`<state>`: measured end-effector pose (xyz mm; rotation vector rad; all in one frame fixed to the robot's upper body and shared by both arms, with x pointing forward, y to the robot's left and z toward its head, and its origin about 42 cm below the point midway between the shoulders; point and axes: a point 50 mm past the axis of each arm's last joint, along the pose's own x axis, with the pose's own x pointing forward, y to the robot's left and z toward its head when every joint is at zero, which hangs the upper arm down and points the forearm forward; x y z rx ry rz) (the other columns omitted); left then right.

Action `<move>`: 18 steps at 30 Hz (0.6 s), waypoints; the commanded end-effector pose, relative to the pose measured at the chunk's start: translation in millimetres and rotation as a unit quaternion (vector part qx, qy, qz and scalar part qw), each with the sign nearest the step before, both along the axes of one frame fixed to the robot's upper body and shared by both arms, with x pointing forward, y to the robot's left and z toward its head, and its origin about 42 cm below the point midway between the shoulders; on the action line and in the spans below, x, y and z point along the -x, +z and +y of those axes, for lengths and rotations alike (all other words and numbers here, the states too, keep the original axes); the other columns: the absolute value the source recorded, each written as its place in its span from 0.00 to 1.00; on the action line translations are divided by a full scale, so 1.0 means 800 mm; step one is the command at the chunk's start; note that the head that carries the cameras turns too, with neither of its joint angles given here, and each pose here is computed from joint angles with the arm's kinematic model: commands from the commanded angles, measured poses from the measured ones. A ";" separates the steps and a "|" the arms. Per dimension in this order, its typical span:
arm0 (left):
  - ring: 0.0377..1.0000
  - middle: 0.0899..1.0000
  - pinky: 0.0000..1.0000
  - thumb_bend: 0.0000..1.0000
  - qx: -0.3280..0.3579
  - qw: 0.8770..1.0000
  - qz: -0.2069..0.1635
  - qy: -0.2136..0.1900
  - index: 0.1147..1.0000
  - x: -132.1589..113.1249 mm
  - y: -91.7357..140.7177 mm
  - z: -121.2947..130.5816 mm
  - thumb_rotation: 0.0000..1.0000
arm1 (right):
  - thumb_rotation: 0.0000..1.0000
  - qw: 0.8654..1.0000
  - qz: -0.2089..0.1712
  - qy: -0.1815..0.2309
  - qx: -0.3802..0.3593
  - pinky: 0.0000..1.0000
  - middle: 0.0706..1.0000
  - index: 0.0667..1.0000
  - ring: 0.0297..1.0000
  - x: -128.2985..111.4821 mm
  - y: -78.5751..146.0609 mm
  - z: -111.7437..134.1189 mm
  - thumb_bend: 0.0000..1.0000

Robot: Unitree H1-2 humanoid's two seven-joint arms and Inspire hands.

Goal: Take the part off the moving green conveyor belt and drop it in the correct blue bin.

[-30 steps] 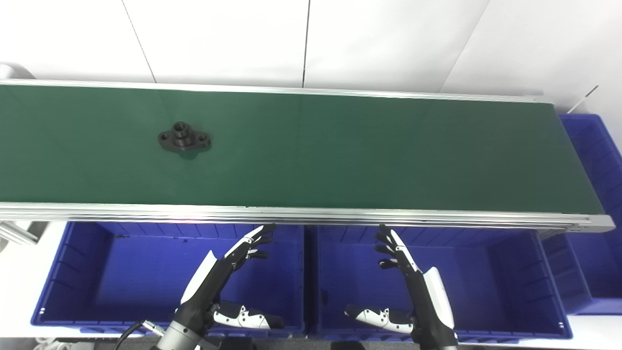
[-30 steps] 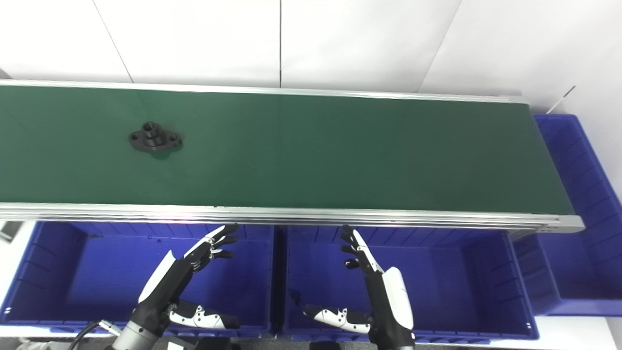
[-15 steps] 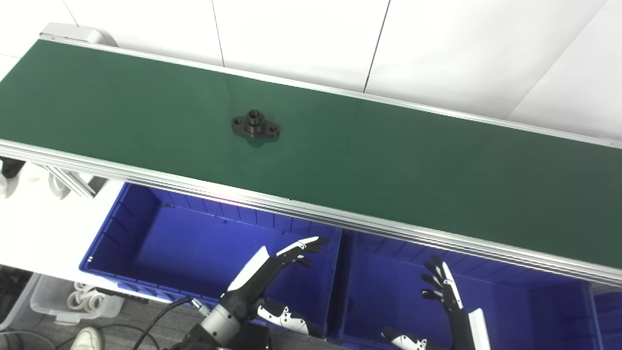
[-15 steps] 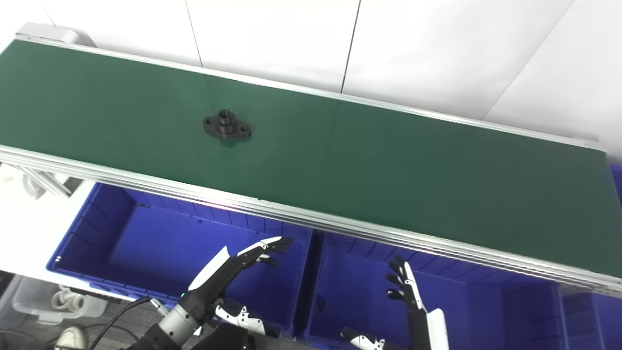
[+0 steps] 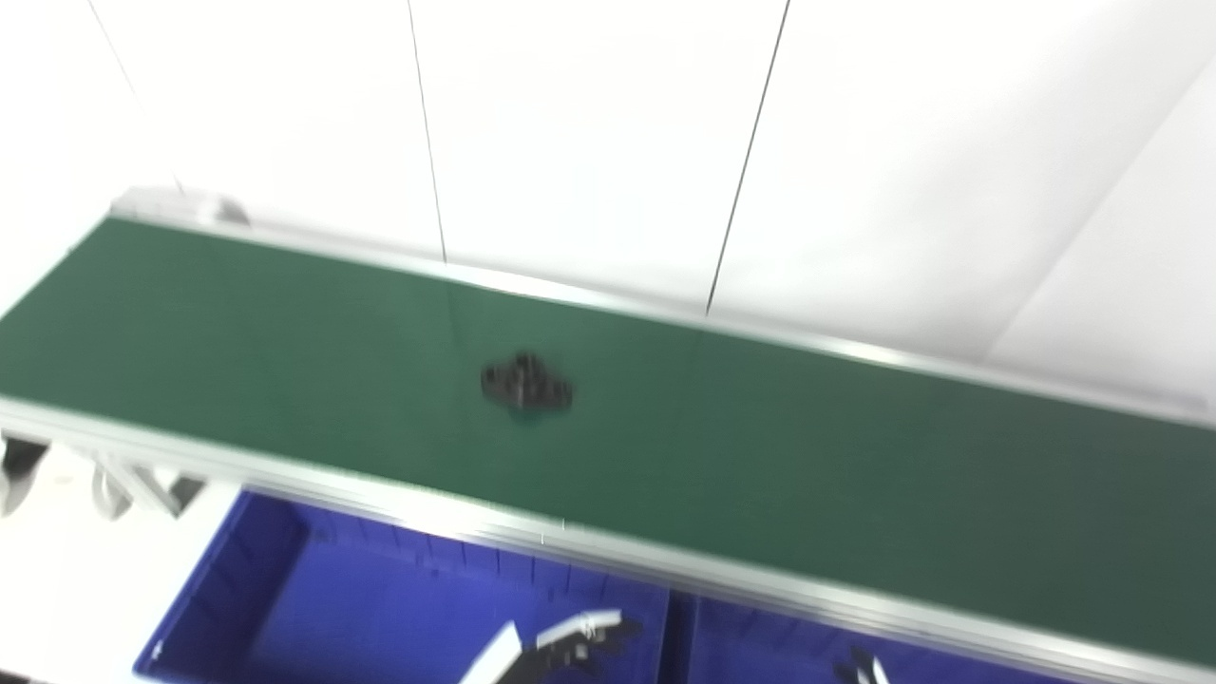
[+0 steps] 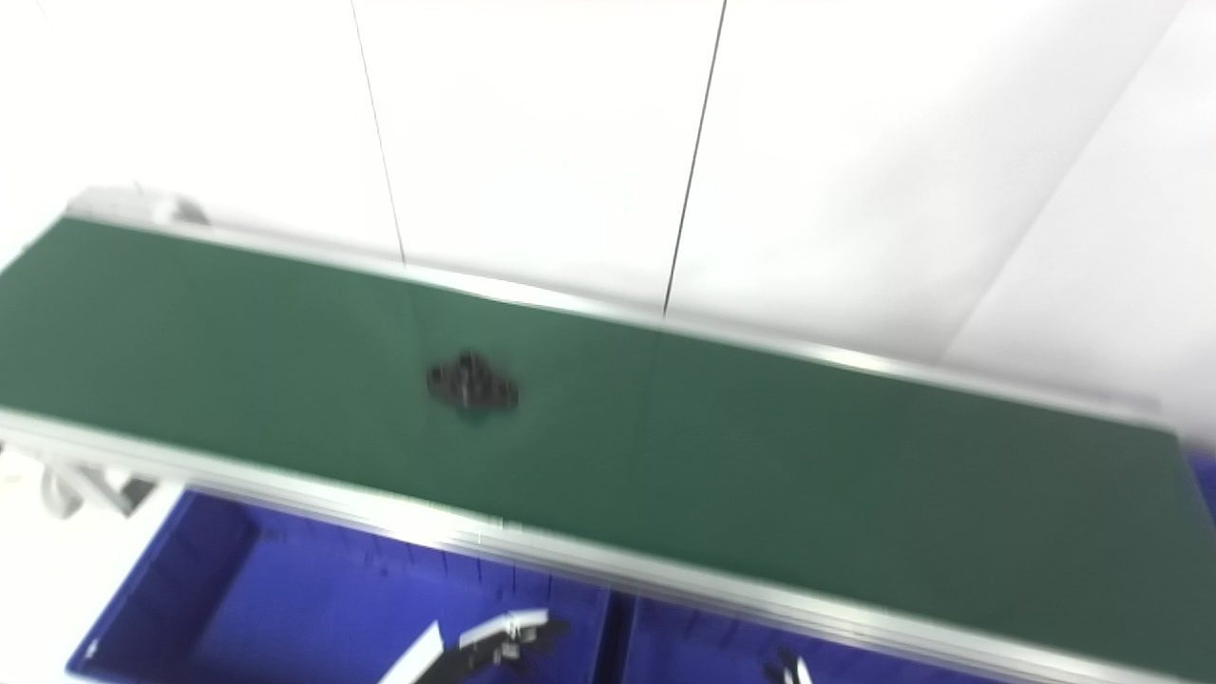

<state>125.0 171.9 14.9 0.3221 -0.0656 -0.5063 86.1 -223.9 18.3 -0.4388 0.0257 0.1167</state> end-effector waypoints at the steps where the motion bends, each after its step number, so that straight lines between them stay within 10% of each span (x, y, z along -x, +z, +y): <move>1: 0.80 0.84 0.70 0.86 0.009 1.000 -0.027 0.000 0.79 -0.008 0.007 0.005 0.24 | 0.20 0.999 -0.042 -0.003 -0.018 0.62 0.88 0.96 0.79 -0.007 0.012 -0.002 0.75; 13: 0.78 0.82 0.67 0.86 0.007 0.999 -0.032 0.004 0.78 -0.010 0.005 0.005 0.25 | 0.15 0.993 -0.100 -0.036 -0.044 0.59 0.82 0.91 0.74 -0.020 0.033 0.006 0.74; 18: 0.79 0.83 0.68 0.86 0.006 0.999 -0.033 0.003 0.79 -0.012 0.004 0.004 0.26 | 0.15 0.975 -0.209 -0.040 -0.066 0.63 0.79 0.88 0.71 -0.054 0.088 0.011 0.75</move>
